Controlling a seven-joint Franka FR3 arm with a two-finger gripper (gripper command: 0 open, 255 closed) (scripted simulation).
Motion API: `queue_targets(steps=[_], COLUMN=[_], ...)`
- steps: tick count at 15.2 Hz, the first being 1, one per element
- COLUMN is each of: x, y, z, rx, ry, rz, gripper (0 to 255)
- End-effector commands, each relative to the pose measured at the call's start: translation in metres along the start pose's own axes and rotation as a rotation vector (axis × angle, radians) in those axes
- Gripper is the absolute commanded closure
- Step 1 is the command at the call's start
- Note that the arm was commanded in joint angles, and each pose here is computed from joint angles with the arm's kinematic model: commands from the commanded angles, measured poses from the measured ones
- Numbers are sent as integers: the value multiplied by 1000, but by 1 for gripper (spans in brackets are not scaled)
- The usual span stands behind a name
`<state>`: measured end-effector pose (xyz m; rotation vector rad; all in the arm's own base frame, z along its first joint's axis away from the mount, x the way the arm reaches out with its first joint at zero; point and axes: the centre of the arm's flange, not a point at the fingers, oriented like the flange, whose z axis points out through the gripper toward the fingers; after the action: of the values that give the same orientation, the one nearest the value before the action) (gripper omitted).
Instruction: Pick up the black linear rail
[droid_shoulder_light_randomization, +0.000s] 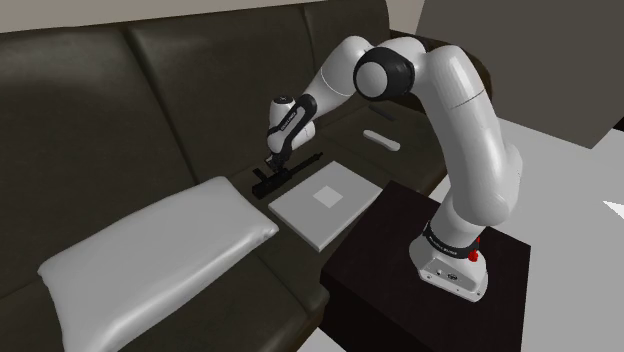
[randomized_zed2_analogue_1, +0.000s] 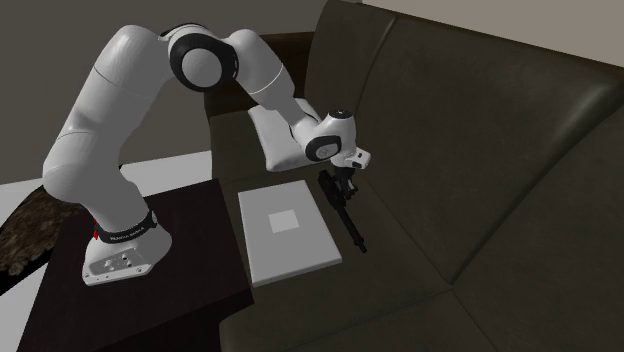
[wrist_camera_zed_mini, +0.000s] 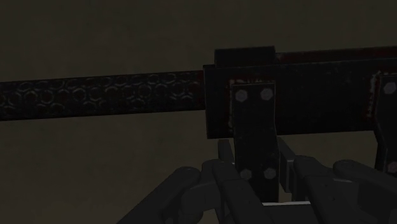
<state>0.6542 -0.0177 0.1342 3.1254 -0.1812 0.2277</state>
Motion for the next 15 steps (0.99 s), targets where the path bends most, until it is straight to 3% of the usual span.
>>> queue_targets(steps=[1, 7, 15], x=[0, 0, 6], y=[0, 0, 0], z=[0, 0, -42], rx=[0, 0, 0], ry=[0, 0, 0], rz=[0, 0, 0], gripper=[255, 255, 255])
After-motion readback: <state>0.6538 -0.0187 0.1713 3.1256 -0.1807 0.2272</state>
